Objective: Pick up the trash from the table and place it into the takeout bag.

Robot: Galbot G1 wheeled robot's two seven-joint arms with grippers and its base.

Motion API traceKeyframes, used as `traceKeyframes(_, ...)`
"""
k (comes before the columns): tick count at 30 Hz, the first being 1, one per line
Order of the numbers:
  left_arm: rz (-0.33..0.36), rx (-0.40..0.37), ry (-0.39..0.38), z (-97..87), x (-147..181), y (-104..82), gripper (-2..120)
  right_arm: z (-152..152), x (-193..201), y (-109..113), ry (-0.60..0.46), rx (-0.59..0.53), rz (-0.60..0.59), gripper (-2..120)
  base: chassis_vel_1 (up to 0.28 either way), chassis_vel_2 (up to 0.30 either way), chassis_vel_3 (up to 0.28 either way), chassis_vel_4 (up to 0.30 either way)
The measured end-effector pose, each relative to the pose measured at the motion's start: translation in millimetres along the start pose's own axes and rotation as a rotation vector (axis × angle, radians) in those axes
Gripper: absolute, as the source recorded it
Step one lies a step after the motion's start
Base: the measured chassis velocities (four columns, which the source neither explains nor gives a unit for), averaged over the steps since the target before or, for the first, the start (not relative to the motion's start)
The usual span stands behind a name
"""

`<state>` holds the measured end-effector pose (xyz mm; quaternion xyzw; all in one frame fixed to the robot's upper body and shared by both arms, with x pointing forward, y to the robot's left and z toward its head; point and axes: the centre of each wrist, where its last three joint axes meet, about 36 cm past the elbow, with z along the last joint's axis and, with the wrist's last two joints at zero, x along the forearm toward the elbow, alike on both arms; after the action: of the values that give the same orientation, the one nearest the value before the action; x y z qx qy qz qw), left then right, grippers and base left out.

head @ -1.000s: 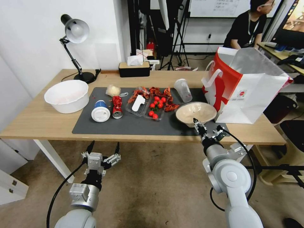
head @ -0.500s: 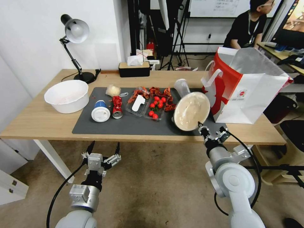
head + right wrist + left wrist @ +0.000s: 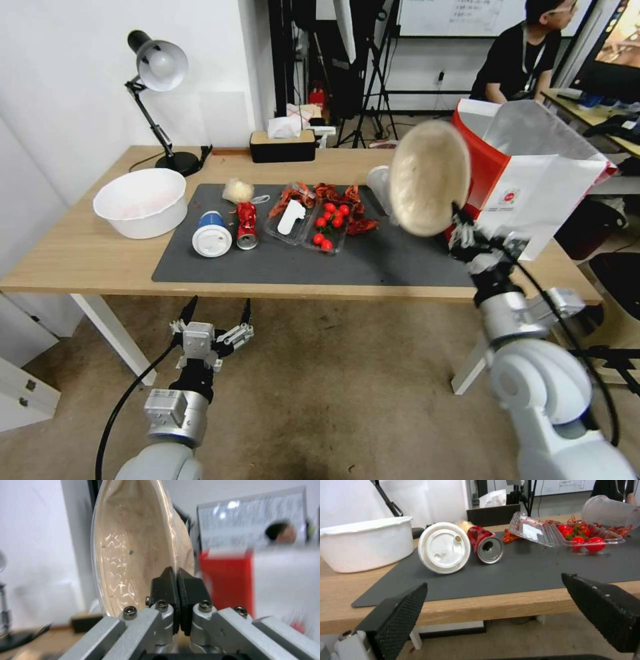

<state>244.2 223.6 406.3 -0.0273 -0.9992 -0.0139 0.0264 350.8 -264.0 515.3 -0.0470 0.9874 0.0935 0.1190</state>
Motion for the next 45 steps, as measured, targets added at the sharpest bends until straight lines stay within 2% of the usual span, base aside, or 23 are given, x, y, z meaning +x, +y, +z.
traceKeyframes(2, -0.003, 0.0, 0.0, 0.1, 0.1, 0.1, 100, -14.1, -15.6, -11.9, -0.084, 0.058, 0.008, 0, 0.0, 0.0, 0.0, 0.0)
traceKeyframes(8, -0.006, -0.002, 0.0, 0.1, -0.2, 0.9, 100, -34.0, -44.6, -30.4, -0.199, 0.111, 0.039, 0, 0.0, 0.0, 0.0, 0.0)
traceKeyframes(12, -0.009, -0.001, 0.003, 1.9, -1.8, 1.6, 100, -59.1, -86.6, -57.4, -0.298, 0.172, 0.126, 0, 0.0, 0.0, 0.0, 0.0)
traceKeyframes(13, -0.009, -0.001, 0.003, 1.9, -1.8, 1.6, 100, -59.1, -86.6, -57.4, -0.298, 0.172, 0.126, 0, 0.0, 0.0, 0.0, 0.0)
traceKeyframes(16, -0.013, 0.002, 0.005, 3.2, -3.1, 2.9, 100, -60.8, -113.1, -89.7, -0.273, 0.224, 0.205, 0, 0.0, 0.0, 0.0, 0.0)
traceKeyframes(17, -0.013, 0.002, 0.005, 3.2, -3.1, 2.9, 100, -60.8, -113.1, -89.7, -0.273, 0.224, 0.205, 0, 0.0, 0.0, 0.0, 0.0)
traceKeyframes(18, -0.014, 0.003, 0.006, 3.7, -3.5, 3.5, 100, -56.1, -119.2, -100.3, -0.247, 0.239, 0.23, 1, 0.0, 0.0, 0.0, 0.0)
traceKeyframes(20, -0.016, 0.005, 0.007, 4.3, -4.1, 4.4, 100, -50.2, -122.4, -106.8, -0.216, 0.246, 0.236, 10, 0.0, 0.0, 0.0, 0.0)
traceKeyframes(21, -0.016, 0.005, 0.007, 4.3, -4.1, 4.4, 100, -50.2, -122.4, -106.8, -0.216, 0.246, 0.236, 10, 0.0, 0.0, 0.0, 0.0)
traceKeyframes(24, -0.017, 0.006, 0.011, 5.5, -3.7, 4.7, 100, -45.7, -122.2, -106.3, -0.18, 0.243, 0.233, 25, 0.0, 0.0, 0.0, 0.0)
traceKeyframes(29, -0.018, 0.008, 0.013, 6.1, -4.0, 4.5, 100, -45.0, -121.2, -106.3, -0.17, 0.244, 0.227, 37, 0.0, 0.0, 0.0, 0.0)
traceKeyframes(32, -0.022, 0.011, 0.011, 5.9, -5.1, 4.2, 100, -47.7, -115.9, -101.1, -0.17, 0.229, 0.199, 55, 0.0, 0.0, 0.0, 0.0)
traceKeyframes(33, -0.022, 0.011, 0.011, 5.9, -5.1, 4.2, 100, -47.7, -115.9, -101.1, -0.17, 0.229, 0.199, 55, 0.0, 0.0, 0.0, 0.0)
traceKeyframes(36, -0.023, 0.011, 0.012, 6.1, -4.6, 4.3, 100, -52.0, -106.6, -89.1, -0.158, 0.162, 0.156, 69, 0.0, 0.0, 0.0, 0.0)
traceKeyframes(37, -0.023, 0.011, 0.012, 6.1, -4.6, 4.3, 100, -52.0, -106.6, -89.1, -0.158, 0.162, 0.156, 69, 0.0, 0.0, 0.0, 0.0)
traceKeyframes(40, -0.024, 0.01, 0.01, 4.9, -4.2, 4.5, 100, -57.2, -93.1, -72.2, -0.136, 0.087, 0.105, 82, 0.0, 0.0, 0.0, 0.0)
traceKeyframes(41, -0.024, 0.01, 0.01, 4.9, -4.2, 4.5, 100, -57.2, -93.1, -72.2, -0.136, 0.087, 0.105, 82, 0.0, 0.0, 0.0, 0.0)
traceKeyframes(43, -0.023, 0.01, 0.006, 3.1, -3.7, 4.5, 100, -59.4, -81.3, -60.5, -0.124, 0.054, 0.072, 89, 0.0, 0.0, 0.0, 0.0)
traceKeyframes(44, -0.023, 0.01, 0.005, 2.5, -3.3, 4.4, 100, -59.6, -74.3, -55.0, -0.117, 0.046, 0.057, 96, 0.0, 0.0, 0.0, 0.0)
traceKeyframes(45, -0.023, 0.01, 0.005, 2.5, -3.3, 4.4, 100, -59.6, -74.3, -55.0, -0.117, 0.046, 0.057, 96, 0.0, 0.0, 0.0, 0.0)
